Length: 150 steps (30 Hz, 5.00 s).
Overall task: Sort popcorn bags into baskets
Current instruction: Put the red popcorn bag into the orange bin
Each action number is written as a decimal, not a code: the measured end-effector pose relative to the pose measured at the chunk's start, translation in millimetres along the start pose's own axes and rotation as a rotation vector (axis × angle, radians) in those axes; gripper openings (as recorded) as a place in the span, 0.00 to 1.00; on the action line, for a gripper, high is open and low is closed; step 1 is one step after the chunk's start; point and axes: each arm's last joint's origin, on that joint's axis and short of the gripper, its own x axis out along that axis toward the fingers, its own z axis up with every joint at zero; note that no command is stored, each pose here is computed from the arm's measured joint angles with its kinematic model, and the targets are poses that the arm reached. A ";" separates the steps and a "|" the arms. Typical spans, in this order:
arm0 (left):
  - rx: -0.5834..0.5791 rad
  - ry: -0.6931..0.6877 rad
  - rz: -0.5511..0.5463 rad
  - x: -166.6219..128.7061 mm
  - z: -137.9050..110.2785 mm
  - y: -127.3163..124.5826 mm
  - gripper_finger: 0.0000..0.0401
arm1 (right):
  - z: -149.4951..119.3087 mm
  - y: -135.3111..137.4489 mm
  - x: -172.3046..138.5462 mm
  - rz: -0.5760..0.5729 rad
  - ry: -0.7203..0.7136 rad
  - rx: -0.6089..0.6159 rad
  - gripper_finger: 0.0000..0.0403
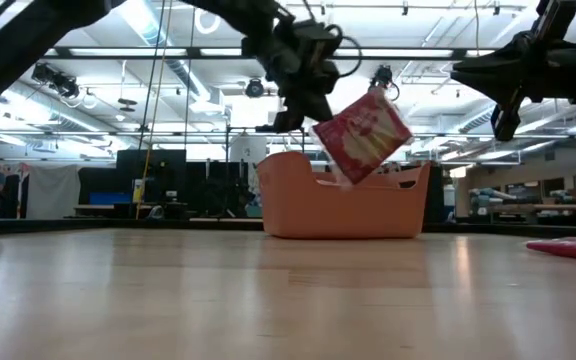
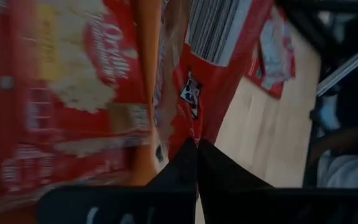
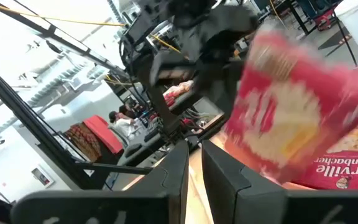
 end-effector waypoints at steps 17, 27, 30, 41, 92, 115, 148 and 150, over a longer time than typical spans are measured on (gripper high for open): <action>-0.170 0.018 0.015 -21.2 0.4 73.7 0.08 | -0.1 -0.1 0.0 -0.001 0.001 0.000 0.13; -0.033 0.044 0.198 -15.9 -1.7 67.8 0.34 | 0.0 0.0 0.0 0.000 0.000 0.000 0.13; 0.151 0.042 0.278 -6.3 0.4 48.6 0.36 | -0.1 0.0 0.0 0.000 0.000 0.000 0.13; 0.704 0.063 0.630 64.3 -19.0 -67.4 0.35 | 0.0 0.0 0.0 0.000 0.000 0.000 0.13; 0.743 -0.956 0.566 0.1 -239.1 -106.8 0.08 | 6.6 31.8 32.4 0.007 0.372 -0.231 0.13; 0.650 -1.137 0.482 -20.2 -280.3 -95.9 0.08 | -60.5 115.2 94.5 -0.313 1.462 -0.414 0.13; 0.633 -1.109 0.545 -19.2 -273.1 -84.4 0.09 | -144.9 118.8 113.3 -1.118 1.760 -0.253 0.57; 0.634 -1.107 0.546 -19.0 -273.1 -84.3 0.09 | -147.7 116.8 112.2 -1.145 1.766 -0.264 0.57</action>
